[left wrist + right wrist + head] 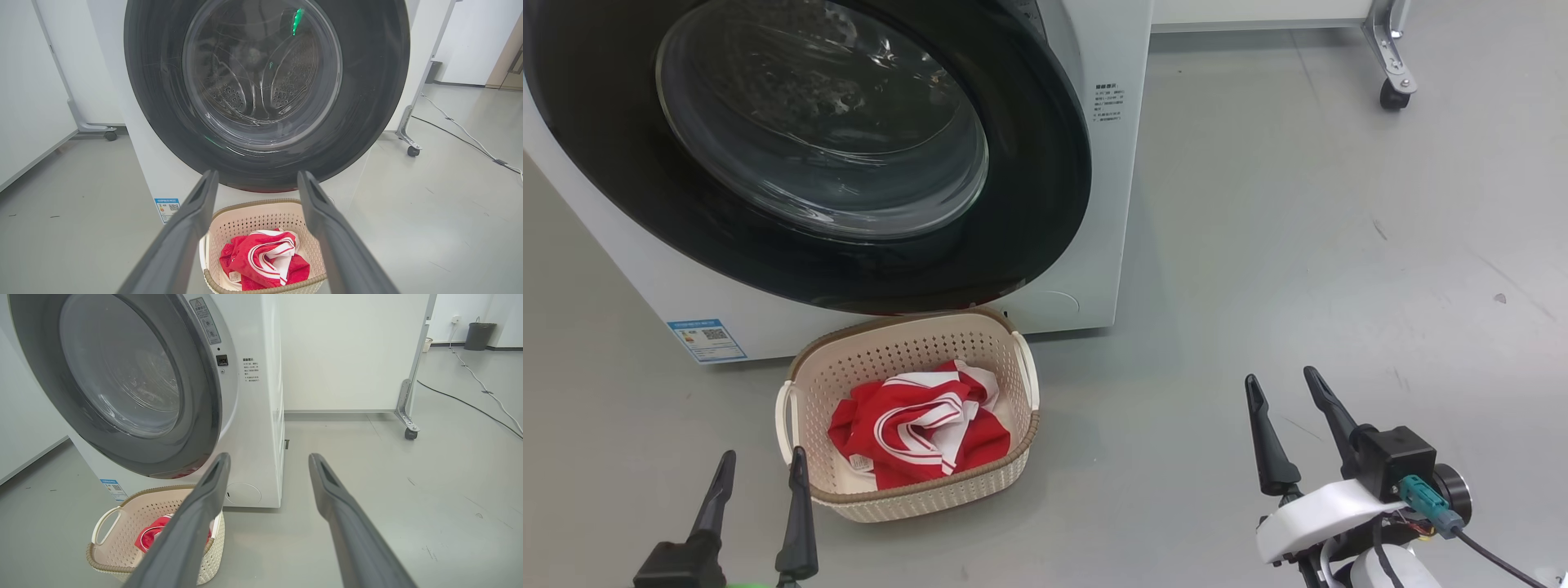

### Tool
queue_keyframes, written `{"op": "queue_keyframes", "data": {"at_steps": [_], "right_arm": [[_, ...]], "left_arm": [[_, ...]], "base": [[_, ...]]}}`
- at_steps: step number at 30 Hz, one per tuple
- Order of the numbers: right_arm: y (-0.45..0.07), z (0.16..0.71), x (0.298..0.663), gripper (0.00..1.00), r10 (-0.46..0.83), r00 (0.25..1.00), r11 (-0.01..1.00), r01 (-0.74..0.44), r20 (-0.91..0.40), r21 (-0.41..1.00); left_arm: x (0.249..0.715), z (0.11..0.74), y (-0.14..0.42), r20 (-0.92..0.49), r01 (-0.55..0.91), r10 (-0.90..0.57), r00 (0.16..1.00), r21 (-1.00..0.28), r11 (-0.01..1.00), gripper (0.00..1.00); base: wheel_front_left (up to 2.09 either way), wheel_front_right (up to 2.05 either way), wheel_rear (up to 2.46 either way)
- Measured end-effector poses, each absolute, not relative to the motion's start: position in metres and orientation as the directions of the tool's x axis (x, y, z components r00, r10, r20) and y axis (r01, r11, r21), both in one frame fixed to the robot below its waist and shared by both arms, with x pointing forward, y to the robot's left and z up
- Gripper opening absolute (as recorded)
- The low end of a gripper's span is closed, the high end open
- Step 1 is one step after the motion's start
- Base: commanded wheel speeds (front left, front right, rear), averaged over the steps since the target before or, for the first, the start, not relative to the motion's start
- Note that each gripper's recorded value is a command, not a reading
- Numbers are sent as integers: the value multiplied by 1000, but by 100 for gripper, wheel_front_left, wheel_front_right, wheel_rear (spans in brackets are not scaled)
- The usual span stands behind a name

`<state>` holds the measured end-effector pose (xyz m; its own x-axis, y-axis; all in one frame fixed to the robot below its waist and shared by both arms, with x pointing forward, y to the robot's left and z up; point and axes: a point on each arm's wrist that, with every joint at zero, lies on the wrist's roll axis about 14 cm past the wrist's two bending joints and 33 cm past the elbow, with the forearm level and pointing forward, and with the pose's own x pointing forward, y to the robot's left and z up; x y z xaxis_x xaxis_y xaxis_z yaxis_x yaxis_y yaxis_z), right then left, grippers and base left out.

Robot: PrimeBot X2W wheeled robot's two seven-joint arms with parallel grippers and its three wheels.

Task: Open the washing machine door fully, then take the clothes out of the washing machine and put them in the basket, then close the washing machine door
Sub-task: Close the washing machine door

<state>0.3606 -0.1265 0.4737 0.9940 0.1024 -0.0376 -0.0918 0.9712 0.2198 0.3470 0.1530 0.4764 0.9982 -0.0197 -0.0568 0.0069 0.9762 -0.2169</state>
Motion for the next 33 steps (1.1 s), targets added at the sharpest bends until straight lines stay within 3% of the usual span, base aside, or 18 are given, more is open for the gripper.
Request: {"op": "queue_keyframes", "data": {"at_steps": [1,2,3,17,33], "right_arm": [[-127,473,361,55,102,994,971,-91,-39,220],[-127,473,361,18,102,994,971,-91,-39,220],[-127,473,361,0,102,994,971,-91,-39,221],[-130,472,368,0,113,993,974,-102,-41,204],[-82,517,440,0,345,935,930,-352,83,105]], "left_arm": [[347,476,153,-58,4,-18,998,-217,976,100],[347,476,153,-59,4,-17,998,-218,976,100],[347,475,153,-60,3,-17,998,-219,976,100],[348,472,152,-73,-3,-13,997,-220,975,100],[361,480,158,-41,-33,24,999,-227,973,100]], "base": [[0,0,0],[0,0,0],[0,0,0],[0,0,0],[0,0,0]]}}
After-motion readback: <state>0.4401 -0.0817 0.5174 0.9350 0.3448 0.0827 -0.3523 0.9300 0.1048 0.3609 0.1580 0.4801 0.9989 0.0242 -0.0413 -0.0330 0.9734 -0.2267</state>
